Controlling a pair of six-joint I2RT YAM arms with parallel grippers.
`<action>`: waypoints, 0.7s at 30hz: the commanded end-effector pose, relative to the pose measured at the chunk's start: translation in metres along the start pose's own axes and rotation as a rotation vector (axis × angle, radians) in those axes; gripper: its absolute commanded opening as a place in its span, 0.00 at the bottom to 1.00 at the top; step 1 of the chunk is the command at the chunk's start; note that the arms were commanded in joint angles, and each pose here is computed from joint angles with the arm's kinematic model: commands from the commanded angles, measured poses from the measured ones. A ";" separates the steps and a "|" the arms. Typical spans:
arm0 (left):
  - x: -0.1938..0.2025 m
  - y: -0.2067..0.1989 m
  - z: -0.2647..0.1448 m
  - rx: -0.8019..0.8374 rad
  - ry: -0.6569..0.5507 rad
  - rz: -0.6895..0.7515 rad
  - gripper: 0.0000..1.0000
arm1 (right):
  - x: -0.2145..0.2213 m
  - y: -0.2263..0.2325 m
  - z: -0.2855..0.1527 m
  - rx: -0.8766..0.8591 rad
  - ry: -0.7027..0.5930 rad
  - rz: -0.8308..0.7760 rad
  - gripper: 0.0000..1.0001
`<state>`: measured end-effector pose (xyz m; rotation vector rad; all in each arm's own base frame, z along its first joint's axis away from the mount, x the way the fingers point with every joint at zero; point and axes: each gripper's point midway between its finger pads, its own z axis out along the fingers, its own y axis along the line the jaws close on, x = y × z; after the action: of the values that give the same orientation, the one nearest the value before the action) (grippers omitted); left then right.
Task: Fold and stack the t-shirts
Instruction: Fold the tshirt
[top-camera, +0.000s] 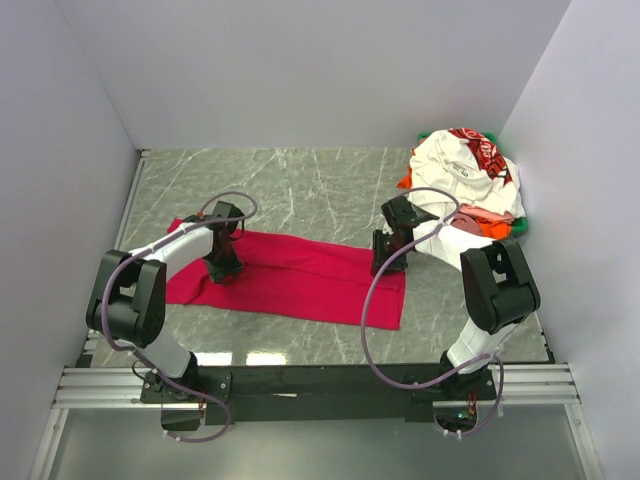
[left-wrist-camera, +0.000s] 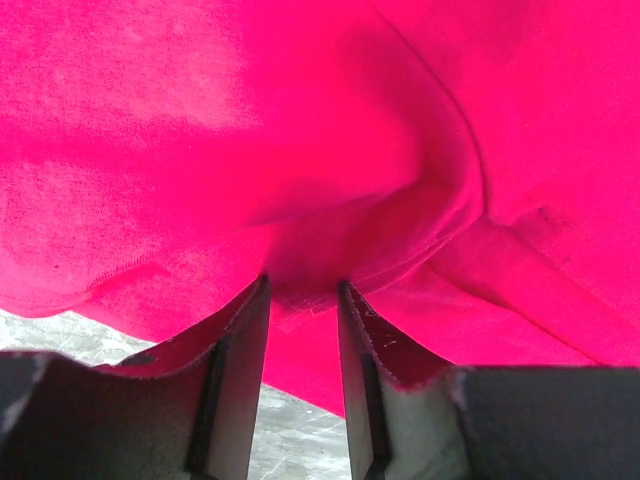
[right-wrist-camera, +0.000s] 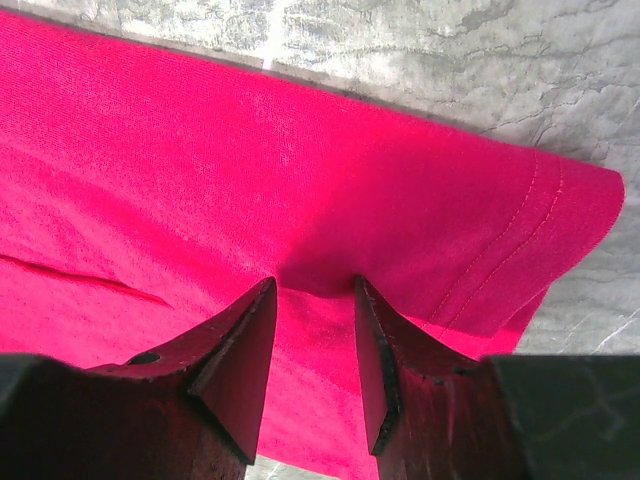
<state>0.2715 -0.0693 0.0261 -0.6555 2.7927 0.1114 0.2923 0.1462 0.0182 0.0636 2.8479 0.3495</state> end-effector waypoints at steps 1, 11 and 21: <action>-0.003 0.001 -0.005 -0.013 -0.028 0.010 0.40 | 0.006 -0.006 0.000 0.015 0.014 0.007 0.44; 0.007 0.003 -0.009 -0.018 -0.028 0.017 0.39 | 0.007 -0.006 0.002 0.016 0.022 0.009 0.44; 0.013 0.001 -0.001 -0.016 -0.004 0.034 0.29 | 0.008 -0.008 0.003 0.024 0.025 0.008 0.44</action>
<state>0.2578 -0.0742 0.0225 -0.6137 2.8183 0.1365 0.2925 0.1459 0.0182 0.0658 2.8478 0.3493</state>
